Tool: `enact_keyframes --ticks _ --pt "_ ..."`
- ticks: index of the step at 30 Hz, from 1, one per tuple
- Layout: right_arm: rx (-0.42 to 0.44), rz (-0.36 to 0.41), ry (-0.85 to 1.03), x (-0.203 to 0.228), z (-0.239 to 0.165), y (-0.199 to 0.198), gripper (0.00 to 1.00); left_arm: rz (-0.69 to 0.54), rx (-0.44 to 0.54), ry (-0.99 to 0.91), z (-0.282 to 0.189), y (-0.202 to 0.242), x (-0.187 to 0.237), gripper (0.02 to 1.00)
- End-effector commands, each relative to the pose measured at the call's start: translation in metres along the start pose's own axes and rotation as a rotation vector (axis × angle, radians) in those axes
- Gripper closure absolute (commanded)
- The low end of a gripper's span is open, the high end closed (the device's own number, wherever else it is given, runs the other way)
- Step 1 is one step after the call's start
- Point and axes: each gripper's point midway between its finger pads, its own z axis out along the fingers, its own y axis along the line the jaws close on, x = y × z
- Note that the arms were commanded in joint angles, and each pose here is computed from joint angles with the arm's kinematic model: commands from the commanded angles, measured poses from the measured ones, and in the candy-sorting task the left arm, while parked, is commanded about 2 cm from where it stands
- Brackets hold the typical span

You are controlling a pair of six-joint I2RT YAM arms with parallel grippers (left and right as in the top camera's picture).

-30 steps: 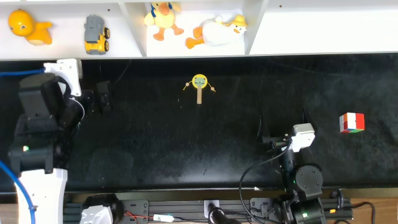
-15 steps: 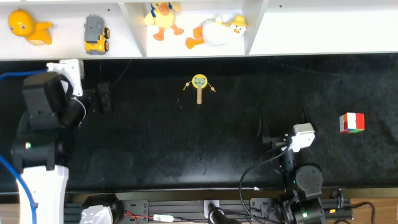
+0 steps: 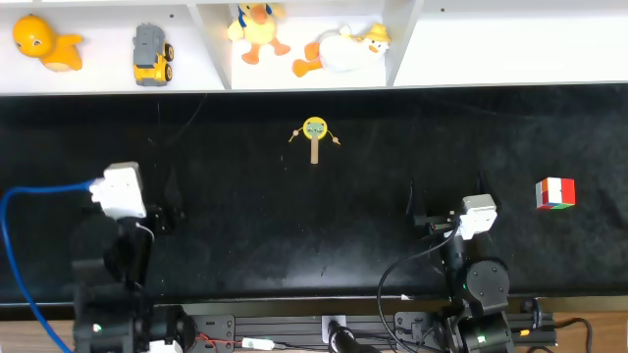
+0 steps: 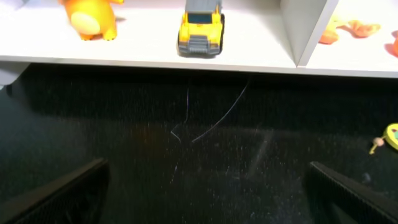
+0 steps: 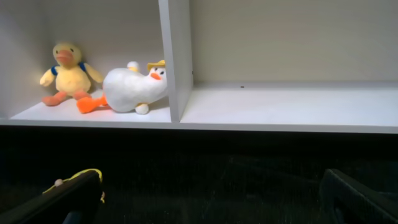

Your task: Store Toys

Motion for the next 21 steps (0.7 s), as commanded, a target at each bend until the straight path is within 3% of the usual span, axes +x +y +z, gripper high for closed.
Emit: enact_keyframes --ticks 1,21 --pt "-0.002 -0.003 0.000 0.003 0.000 0.001 0.005 -0.066 -0.022 -0.033 0.001 0.005 0.023 0.020" --pt "-0.002 -0.003 0.000 0.003 0.000 0.001 0.005 -0.142 0.024 -0.248 0.004 -0.001 0.038 0.020"
